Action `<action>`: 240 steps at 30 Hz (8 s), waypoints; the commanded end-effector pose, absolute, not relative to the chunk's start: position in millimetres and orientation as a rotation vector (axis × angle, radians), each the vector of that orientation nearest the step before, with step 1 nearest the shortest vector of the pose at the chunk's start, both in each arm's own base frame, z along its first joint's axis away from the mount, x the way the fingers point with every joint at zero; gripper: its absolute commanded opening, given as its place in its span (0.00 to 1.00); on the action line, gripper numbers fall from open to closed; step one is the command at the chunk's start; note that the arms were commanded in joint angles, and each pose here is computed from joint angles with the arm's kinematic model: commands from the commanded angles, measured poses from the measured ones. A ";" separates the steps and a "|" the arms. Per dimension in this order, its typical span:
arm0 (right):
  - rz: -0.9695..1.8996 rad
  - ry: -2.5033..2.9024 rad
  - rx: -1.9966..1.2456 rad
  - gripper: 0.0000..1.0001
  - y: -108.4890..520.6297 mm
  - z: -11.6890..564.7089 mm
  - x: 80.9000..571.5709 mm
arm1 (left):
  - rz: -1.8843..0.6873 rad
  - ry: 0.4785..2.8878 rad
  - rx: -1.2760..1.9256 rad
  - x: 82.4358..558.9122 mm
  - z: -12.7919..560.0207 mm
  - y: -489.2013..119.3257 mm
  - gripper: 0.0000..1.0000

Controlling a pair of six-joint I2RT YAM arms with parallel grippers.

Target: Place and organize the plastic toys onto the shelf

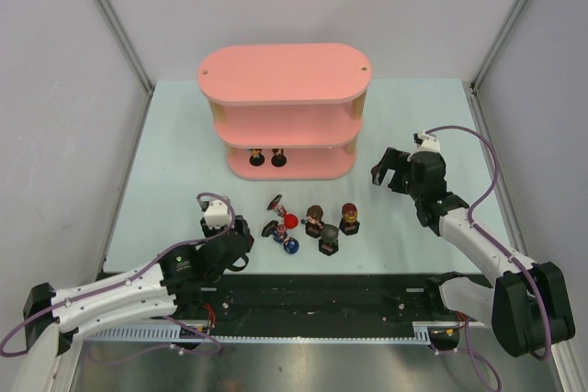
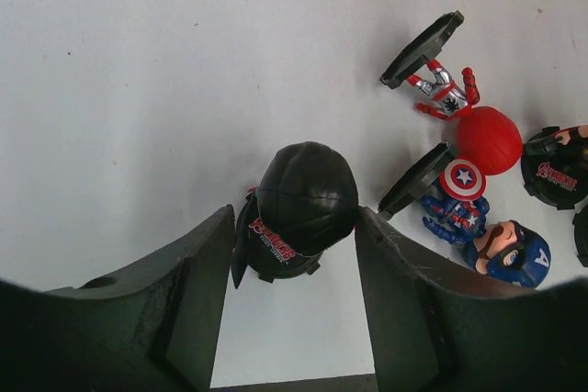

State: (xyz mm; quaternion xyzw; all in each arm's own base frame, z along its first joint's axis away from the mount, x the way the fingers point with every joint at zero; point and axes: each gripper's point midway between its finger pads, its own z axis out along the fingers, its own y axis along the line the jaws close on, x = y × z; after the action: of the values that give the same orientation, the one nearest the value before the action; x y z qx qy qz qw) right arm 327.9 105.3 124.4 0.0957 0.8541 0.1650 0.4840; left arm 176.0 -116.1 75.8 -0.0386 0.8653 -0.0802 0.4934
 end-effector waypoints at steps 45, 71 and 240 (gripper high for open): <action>0.408 2.068 0.260 1.00 101.3 128.7 334.7 | -0.221 2.029 -0.055 189.2 99.5 -134.4 0.50; 0.408 2.070 0.272 1.00 100.5 128.0 334.8 | -0.300 1.952 -0.062 194.8 141.7 -142.3 0.37; 0.405 2.162 0.346 1.00 95.2 110.8 319.8 | -0.050 1.644 -0.716 401.2 457.7 -106.7 0.45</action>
State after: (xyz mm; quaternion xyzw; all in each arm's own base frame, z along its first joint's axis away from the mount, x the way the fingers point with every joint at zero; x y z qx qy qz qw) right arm 313.4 93.3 102.6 0.1333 0.8773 0.1541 0.4346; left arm 405.0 -111.1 446.8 -0.3115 0.7242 -0.0103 0.6151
